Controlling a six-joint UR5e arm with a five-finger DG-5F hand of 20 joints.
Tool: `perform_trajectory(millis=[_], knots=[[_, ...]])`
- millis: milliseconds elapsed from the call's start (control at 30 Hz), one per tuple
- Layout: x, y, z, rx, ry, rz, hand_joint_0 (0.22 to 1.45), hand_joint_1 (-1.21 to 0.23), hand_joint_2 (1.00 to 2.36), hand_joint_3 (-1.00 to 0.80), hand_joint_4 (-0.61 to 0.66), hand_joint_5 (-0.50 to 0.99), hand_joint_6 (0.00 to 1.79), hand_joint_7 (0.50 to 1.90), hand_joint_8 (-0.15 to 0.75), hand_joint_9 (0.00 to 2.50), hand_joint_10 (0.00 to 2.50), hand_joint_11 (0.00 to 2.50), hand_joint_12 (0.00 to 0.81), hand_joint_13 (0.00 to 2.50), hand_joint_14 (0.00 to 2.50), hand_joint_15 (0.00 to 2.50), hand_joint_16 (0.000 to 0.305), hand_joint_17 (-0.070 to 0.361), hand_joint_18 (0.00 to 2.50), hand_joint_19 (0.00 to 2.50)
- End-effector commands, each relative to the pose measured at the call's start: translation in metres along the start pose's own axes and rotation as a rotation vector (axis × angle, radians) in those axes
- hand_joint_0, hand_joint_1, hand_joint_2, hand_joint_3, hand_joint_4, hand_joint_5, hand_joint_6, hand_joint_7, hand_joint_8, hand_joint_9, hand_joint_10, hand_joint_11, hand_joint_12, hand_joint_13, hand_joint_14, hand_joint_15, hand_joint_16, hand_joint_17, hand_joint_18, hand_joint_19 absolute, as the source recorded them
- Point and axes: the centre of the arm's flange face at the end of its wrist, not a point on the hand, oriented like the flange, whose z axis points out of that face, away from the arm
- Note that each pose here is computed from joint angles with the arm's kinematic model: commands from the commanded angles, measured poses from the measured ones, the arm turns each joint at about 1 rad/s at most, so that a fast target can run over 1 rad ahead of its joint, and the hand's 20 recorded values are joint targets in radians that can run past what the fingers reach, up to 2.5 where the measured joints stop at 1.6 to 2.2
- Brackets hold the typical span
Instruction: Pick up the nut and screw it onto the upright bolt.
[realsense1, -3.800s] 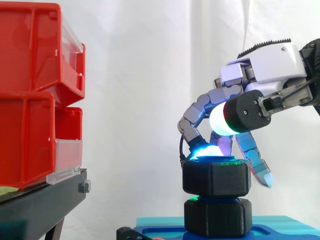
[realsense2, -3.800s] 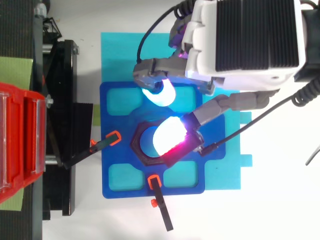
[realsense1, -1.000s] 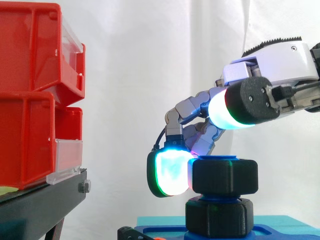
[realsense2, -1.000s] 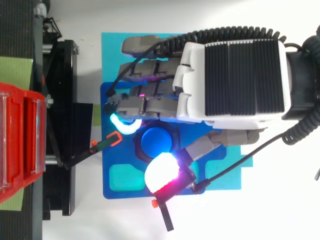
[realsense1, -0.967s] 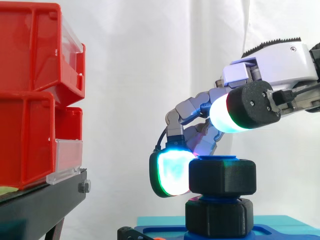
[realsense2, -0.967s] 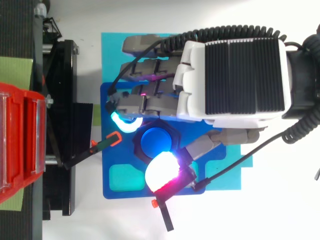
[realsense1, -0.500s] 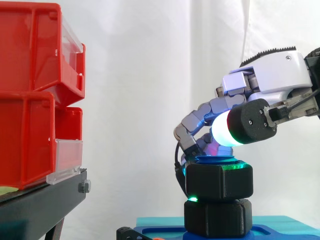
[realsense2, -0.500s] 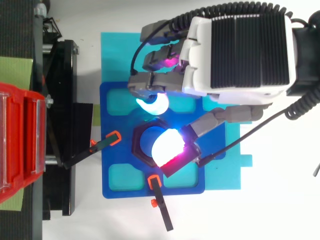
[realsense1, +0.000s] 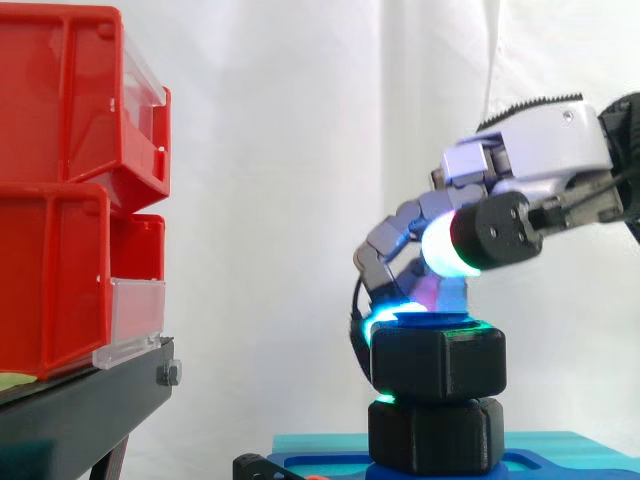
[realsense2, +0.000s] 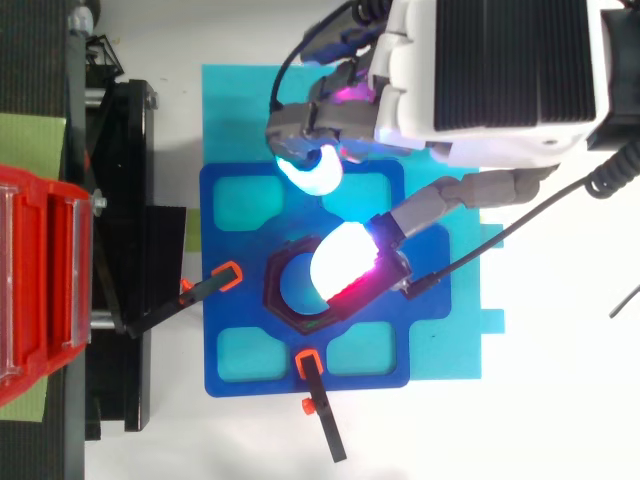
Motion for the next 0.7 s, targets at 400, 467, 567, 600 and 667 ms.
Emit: perform_trajectory(millis=[400,467,567,600,667], knots=[[-0.013,0.02,0.007,-0.03,-0.032,-0.01,0.49,-0.08,1.0,-0.5,0.2,-0.13,0.5,0.62,0.229,0.83,0.0,0.0,0.259,0.62,0.0,0.0,0.03,0.067,0.33,0.03],[-0.009,0.027,0.009,-0.025,-0.036,-0.011,0.49,-0.07,1.0,-0.5,0.19,-0.13,0.5,0.6,0.225,0.8,0.0,0.0,0.266,0.6,0.0,0.0,0.029,0.066,0.3,0.01],[-0.003,0.037,0.012,-0.022,-0.04,-0.011,0.49,-0.06,1.0,-0.5,0.19,-0.14,0.5,0.6,0.221,0.76,0.0,0.0,0.277,0.55,0.0,0.0,0.03,0.068,0.24,0.0],[-0.001,0.04,0.013,-0.024,-0.038,-0.01,0.49,-0.06,1.0,-0.5,0.19,-0.14,0.5,0.59,0.219,0.75,0.0,0.0,0.278,0.53,0.0,0.0,0.03,0.068,0.22,0.0],[0.002,0.045,0.014,-0.024,-0.041,-0.005,0.49,-0.05,1.0,-0.5,0.19,-0.14,0.5,0.59,0.22,0.73,0.0,0.0,0.283,0.52,0.0,0.0,0.031,0.069,0.2,0.0]])
